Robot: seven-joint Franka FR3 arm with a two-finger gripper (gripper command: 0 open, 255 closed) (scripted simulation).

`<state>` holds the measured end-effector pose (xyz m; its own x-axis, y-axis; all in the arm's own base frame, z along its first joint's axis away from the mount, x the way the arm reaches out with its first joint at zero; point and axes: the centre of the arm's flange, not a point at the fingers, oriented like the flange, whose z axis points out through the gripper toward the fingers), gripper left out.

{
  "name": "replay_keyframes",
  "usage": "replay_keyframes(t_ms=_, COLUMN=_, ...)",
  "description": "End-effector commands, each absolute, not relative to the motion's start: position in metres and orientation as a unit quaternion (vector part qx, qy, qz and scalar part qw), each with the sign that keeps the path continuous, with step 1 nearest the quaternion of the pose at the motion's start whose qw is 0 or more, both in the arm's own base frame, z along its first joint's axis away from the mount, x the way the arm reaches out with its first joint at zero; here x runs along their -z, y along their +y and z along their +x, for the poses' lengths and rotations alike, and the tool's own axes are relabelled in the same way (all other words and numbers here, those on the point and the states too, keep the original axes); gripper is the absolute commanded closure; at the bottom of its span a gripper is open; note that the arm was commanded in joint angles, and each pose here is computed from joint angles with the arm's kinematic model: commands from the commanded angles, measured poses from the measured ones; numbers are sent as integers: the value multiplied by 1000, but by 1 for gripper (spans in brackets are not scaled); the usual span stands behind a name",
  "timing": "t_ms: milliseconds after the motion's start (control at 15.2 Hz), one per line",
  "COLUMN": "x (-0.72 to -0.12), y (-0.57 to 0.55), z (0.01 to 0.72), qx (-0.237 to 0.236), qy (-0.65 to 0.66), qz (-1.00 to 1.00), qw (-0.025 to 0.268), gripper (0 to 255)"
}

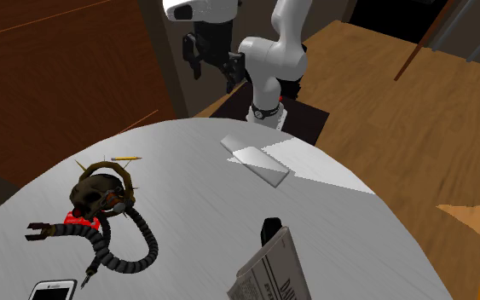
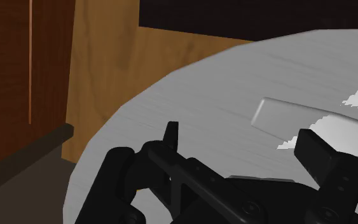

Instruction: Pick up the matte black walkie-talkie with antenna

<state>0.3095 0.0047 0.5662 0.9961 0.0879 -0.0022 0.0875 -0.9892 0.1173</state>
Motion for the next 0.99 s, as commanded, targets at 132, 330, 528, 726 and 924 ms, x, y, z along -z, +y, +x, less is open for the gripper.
replay_keyframes(t_ms=132, x=-561, y=22, z=327, qx=-2, qy=54, qz=997, qw=53, gripper=0)
replay_keyframes(t_ms=330, x=-555, y=48, z=353, qx=-2, qy=69, qz=997, qw=44, gripper=0)
replay_keyframes(t_ms=528, x=-548, y=76, z=377, qx=-2, qy=84, qz=996, qw=35, gripper=0)
replay_keyframes(t_ms=726, x=-542, y=104, z=401, qx=-3, qy=100, qz=995, qw=25, gripper=0)
replay_keyframes(t_ms=924, x=-537, y=133, z=424, qx=-3, qy=115, qz=993, qw=16, gripper=0)
